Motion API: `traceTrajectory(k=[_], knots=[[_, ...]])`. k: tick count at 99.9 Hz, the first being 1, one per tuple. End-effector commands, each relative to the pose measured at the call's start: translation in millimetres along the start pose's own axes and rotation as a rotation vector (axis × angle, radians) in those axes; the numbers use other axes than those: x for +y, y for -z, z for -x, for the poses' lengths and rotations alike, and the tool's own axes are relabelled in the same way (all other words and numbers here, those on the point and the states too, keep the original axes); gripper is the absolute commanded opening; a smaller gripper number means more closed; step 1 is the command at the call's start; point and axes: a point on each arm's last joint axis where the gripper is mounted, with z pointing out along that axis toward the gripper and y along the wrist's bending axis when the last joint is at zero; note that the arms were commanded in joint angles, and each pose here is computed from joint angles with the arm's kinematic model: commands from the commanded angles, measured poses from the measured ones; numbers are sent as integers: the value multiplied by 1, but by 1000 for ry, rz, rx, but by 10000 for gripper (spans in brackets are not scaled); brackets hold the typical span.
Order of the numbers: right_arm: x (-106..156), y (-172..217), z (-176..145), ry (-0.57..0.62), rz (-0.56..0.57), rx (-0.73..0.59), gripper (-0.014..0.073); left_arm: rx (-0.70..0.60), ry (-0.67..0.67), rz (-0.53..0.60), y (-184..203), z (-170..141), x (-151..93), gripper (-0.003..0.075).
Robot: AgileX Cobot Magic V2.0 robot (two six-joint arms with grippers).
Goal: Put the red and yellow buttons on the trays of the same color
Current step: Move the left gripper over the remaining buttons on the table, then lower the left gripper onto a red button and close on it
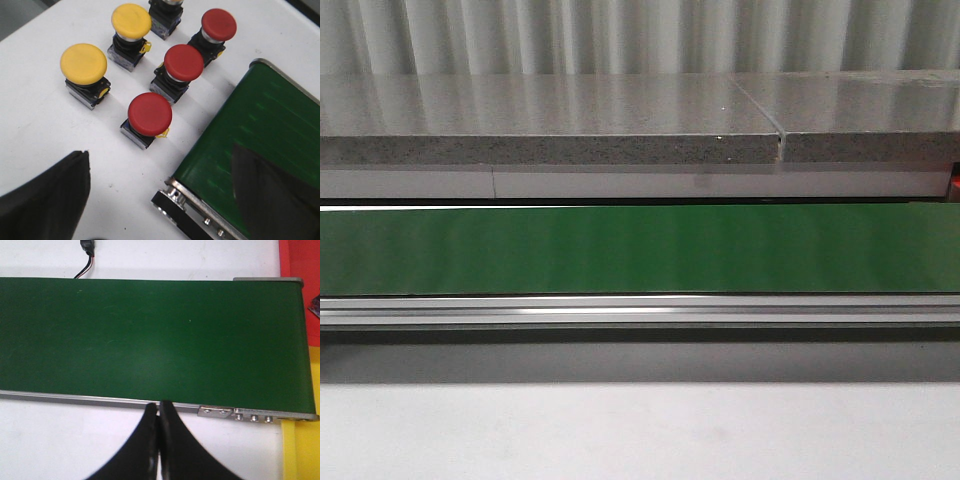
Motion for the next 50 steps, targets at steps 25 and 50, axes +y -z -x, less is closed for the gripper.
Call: traceTrajectory(k=[25,50], knots=[[2,8,12,13,1,-95,-67,-3,15,-6,-36,35,-15,545],[2,8,12,13,1,-95,-67,57,13,22,-61,34,-14,545]])
